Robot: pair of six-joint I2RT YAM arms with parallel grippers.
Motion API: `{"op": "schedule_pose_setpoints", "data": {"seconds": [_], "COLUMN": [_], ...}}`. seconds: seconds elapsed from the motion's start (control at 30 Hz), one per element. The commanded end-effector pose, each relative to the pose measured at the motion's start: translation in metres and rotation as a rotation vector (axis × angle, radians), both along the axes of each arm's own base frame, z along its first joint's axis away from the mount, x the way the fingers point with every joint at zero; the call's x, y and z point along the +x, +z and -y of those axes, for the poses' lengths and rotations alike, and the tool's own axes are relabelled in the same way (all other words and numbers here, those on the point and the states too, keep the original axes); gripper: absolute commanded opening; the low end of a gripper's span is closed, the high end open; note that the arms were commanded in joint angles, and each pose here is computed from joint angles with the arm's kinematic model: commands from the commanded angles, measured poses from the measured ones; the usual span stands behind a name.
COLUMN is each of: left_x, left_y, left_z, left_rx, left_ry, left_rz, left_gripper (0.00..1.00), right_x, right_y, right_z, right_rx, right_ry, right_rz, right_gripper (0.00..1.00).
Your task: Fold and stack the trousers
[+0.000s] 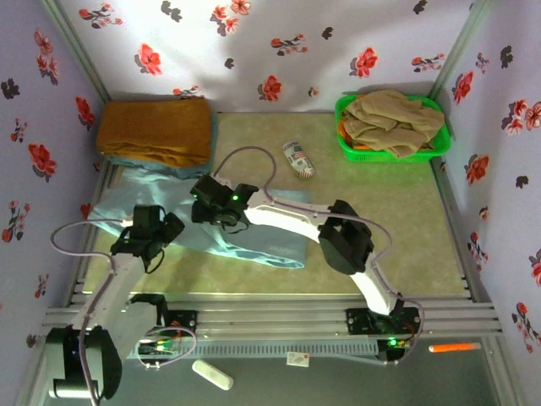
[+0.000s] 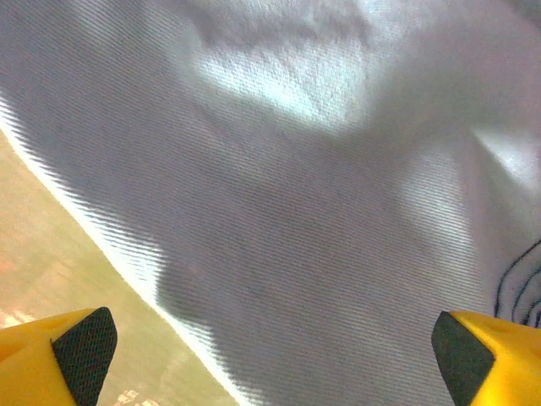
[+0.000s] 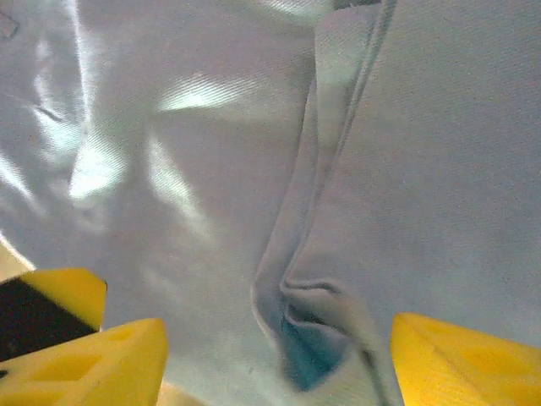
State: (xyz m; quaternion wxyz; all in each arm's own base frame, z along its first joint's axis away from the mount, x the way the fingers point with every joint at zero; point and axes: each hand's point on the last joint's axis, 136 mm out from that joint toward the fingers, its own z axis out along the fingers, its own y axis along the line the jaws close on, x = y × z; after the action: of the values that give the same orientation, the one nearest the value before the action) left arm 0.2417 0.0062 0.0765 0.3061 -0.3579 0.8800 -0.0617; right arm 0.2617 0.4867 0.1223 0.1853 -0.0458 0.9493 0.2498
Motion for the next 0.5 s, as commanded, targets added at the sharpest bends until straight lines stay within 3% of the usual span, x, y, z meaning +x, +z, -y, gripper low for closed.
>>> {"op": "schedule_pose_setpoints", "data": {"seconds": [0.0,0.1,0.2,0.33,0.47], "left_x": [-0.003,0.003,0.014,0.031,0.044], "left_y": [0.022,0.036,0.047,0.074,0.105], "left_z": [0.002,0.013,0.034,0.082,0.145], "left_rx": [-0.015,-0.052,-0.108,-0.108,-0.06], "left_ry": [-0.022,-0.075,-0.16,-0.356,-0.566], "left_rz": [0.022,0.052,0.071,0.105,0.135], "left_gripper": [1.0,1.0,0.94,0.7,0.49], "right_x": [-0.011,-0.005,0.006,0.003,-0.003], "right_y": [0.082,0.097,0.078,0.044,0.015], "right_z": [0.041,0.115,0.203,0.276,0.302], "right_rx": [0.106,0.066,-0.02,-0.004,-0.011], "right_ry": [0.061,-0.009,-0.152,-0.28,-0.34], "right_rz": [0.099,0.16,0.148,0.072,0.031], "right_gripper": [0.75,0.76,0.74,0.7,0.7]}}
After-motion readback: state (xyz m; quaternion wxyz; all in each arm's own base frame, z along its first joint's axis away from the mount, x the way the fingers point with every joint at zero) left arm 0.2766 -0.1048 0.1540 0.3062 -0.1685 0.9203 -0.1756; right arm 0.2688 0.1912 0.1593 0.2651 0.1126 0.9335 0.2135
